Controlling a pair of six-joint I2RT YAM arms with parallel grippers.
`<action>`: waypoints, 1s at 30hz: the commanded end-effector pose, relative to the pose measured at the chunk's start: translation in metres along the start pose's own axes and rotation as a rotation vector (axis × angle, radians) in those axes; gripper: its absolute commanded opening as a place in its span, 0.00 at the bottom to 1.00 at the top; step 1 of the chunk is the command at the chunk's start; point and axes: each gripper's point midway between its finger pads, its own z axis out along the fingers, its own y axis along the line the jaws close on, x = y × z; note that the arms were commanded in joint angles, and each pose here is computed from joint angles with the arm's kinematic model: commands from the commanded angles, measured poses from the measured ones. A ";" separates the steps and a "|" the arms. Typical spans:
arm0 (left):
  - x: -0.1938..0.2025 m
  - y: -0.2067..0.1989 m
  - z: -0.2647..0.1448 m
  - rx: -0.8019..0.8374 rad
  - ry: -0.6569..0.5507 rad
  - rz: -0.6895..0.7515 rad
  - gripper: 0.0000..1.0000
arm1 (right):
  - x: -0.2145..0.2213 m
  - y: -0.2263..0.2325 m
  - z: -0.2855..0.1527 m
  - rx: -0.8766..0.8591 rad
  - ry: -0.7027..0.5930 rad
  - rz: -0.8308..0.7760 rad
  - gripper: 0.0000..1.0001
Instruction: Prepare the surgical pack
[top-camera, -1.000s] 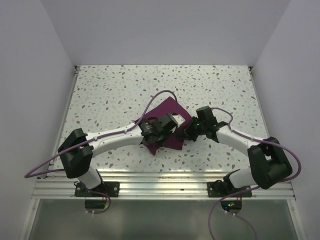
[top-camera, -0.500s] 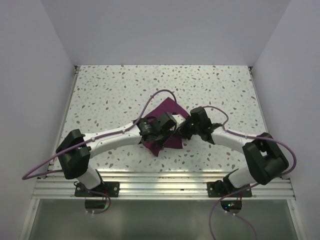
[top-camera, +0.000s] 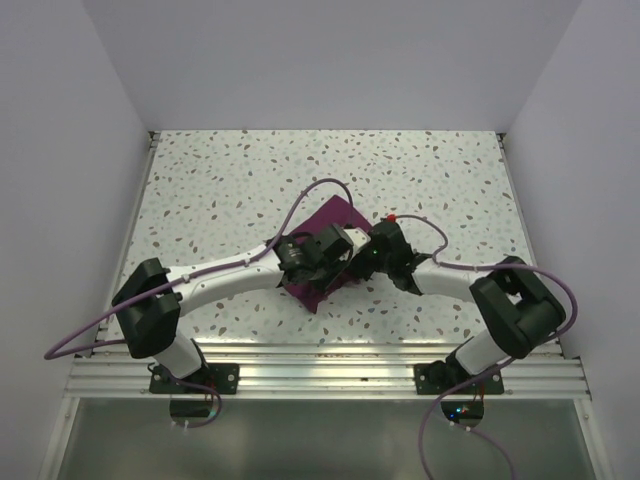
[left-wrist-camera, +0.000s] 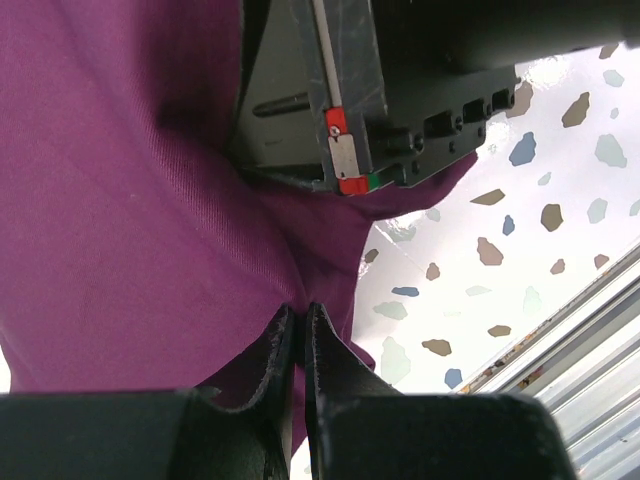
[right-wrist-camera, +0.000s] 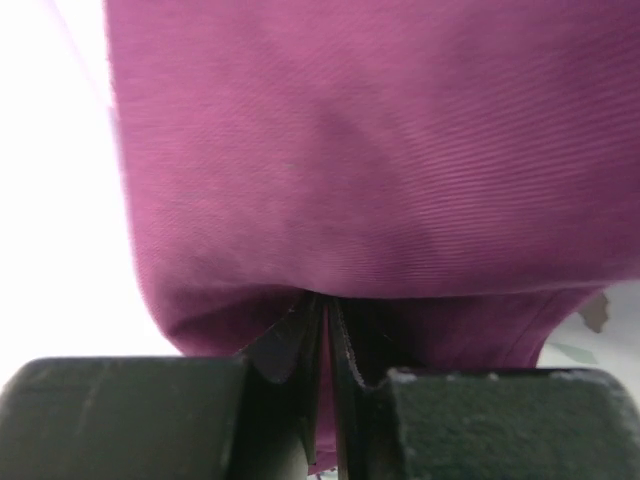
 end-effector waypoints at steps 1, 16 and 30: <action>-0.035 -0.018 -0.020 0.096 -0.105 0.000 0.00 | -0.007 0.007 0.006 -0.001 -0.036 -0.029 0.12; -0.020 -0.013 -0.019 0.078 -0.081 0.013 0.00 | -0.042 -0.001 -0.074 0.183 -0.072 -0.162 0.68; -0.025 -0.015 -0.018 0.088 -0.086 0.019 0.00 | -0.060 0.015 -0.050 0.134 -0.039 -0.051 0.84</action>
